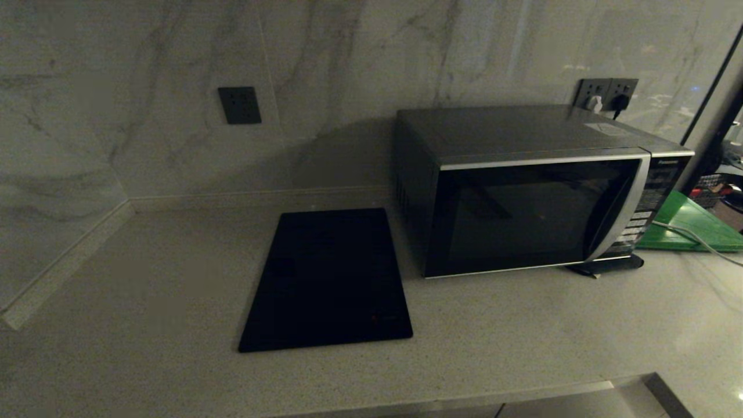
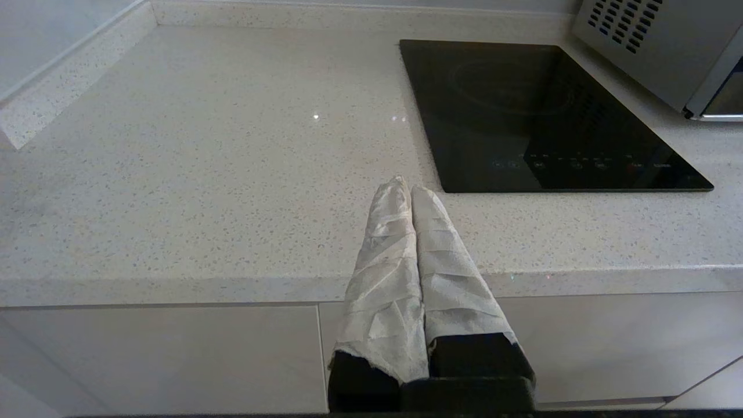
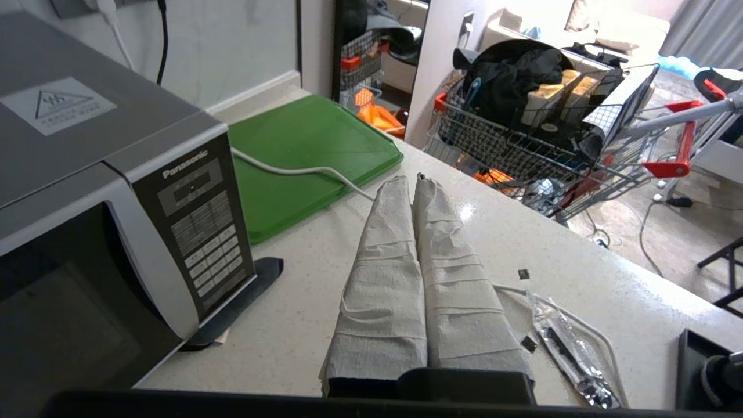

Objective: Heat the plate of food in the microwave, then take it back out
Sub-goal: Open the microwave oven

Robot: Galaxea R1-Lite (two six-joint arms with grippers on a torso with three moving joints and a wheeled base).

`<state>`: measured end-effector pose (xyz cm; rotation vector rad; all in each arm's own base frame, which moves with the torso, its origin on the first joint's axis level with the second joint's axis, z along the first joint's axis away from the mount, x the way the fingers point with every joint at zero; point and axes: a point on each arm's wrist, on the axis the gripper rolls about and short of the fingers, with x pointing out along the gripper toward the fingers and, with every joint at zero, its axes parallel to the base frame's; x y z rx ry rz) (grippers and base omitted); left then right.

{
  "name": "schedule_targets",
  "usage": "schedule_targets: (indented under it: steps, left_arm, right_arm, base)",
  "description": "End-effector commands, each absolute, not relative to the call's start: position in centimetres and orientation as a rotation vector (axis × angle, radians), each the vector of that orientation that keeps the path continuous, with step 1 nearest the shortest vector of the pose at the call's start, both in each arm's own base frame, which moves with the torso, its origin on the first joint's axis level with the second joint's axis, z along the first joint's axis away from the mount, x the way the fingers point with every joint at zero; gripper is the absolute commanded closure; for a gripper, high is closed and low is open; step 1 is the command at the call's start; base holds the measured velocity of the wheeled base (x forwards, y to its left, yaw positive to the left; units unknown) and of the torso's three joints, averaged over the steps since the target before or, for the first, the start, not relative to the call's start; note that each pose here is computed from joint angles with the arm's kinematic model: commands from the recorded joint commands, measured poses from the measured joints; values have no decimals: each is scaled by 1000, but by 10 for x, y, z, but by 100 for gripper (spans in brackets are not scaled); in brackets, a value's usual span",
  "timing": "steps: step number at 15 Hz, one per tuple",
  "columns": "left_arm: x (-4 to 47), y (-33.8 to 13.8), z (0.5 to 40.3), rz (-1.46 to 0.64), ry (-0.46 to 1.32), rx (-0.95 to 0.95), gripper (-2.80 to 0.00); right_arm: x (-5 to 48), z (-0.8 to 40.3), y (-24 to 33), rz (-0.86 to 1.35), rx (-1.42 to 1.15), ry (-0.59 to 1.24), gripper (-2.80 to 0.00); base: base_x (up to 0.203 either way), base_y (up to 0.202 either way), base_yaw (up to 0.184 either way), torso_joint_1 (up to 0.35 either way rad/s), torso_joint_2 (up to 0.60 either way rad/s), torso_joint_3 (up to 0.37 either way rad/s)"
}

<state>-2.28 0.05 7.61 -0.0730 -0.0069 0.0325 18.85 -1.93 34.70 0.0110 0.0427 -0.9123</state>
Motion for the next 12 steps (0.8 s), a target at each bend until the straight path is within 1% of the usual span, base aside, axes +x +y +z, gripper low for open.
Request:
schedule_targets:
  steps: [1, 4, 7, 8, 12]
  left_arm:
    - [-23, 1, 76, 34, -6, -74, 0]
    - [-23, 1, 76, 34, -6, -74, 0]
    - [-23, 1, 76, 34, -6, -74, 0]
    - [-23, 1, 76, 34, -6, -74, 0]
    - [-23, 1, 76, 34, -6, -74, 0]
  right_arm:
    - [205, 338, -18, -912, -12, 87, 0]
    - [224, 324, -17, -913, -33, 140, 0]
    - [251, 296, -18, -938, -39, 217, 0]
    - [260, 288, -18, -963, -44, 226, -280]
    - [291, 267, -18, -993, -31, 212, -280]
  base:
    - [0, 0, 0, 0, 0, 0]
    - [0, 0, 0, 0, 0, 0]
    - [0, 0, 0, 0, 0, 0]
    - [0, 0, 0, 0, 0, 0]
    - [0, 0, 0, 0, 0, 0]
